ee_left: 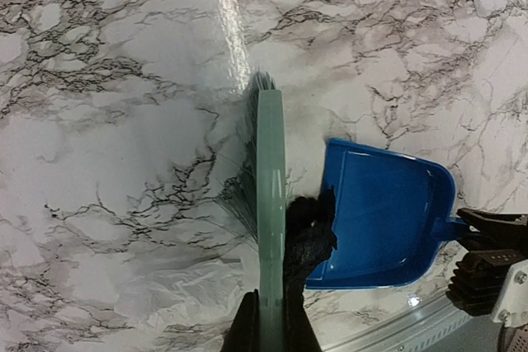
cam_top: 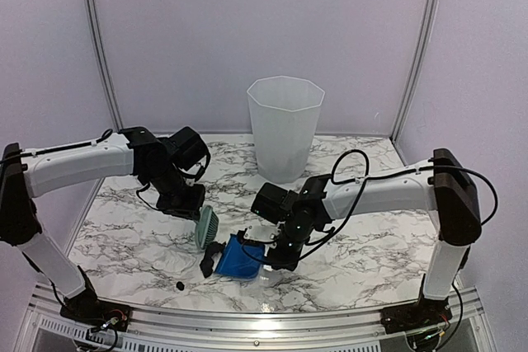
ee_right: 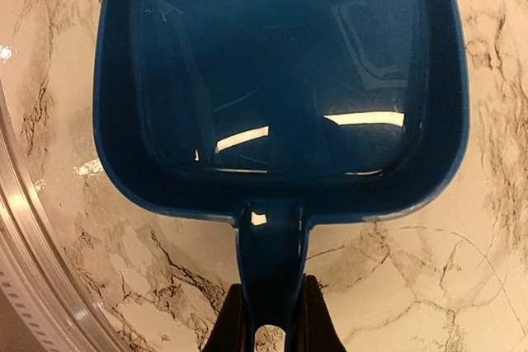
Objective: Sweep away the paper scraps from the table
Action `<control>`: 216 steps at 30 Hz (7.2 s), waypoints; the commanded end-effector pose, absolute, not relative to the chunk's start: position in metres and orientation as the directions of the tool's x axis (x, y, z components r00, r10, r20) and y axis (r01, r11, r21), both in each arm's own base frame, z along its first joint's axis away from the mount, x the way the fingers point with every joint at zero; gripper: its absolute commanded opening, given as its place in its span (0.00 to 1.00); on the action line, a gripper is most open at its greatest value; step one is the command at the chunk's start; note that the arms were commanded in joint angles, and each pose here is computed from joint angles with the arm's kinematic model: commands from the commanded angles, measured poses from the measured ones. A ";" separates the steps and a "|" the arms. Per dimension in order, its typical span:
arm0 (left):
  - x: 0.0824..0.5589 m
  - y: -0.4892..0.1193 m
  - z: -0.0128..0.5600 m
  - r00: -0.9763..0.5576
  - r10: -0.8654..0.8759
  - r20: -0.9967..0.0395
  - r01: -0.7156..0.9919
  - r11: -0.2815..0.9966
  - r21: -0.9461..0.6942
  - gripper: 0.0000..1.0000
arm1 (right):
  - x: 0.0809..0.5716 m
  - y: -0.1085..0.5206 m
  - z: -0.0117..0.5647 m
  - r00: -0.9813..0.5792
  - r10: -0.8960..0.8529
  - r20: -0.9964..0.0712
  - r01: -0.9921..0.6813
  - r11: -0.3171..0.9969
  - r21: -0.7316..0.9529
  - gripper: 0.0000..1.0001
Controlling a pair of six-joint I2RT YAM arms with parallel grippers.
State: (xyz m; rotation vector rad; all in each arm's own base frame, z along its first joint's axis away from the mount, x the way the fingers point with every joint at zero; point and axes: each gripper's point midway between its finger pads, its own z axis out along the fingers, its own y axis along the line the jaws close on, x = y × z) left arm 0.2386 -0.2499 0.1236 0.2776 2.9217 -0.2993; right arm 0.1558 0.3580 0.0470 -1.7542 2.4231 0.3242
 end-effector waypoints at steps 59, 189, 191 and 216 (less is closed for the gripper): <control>0.158 -0.109 0.155 -0.979 -0.038 -0.200 -0.064 0.990 0.123 0.00 | 0.092 0.417 0.046 -0.255 -0.954 -0.160 -0.955 0.222 0.199 0.00; 0.143 -0.228 0.166 -0.981 0.077 -0.178 0.111 0.976 -0.186 0.00 | 0.145 0.441 0.061 -0.391 -0.831 -0.397 -0.915 0.397 0.069 0.00; 0.144 -0.229 0.172 -0.979 0.070 -0.193 0.109 0.974 -0.199 0.00 | 0.146 0.440 0.063 -0.403 -0.821 -0.404 -0.909 0.411 0.071 0.00; 0.178 -0.197 0.249 -0.926 -0.040 -0.376 0.013 0.990 -0.139 0.00 | 0.182 0.405 0.088 -0.477 -0.748 -0.461 -0.843 0.537 0.002 0.00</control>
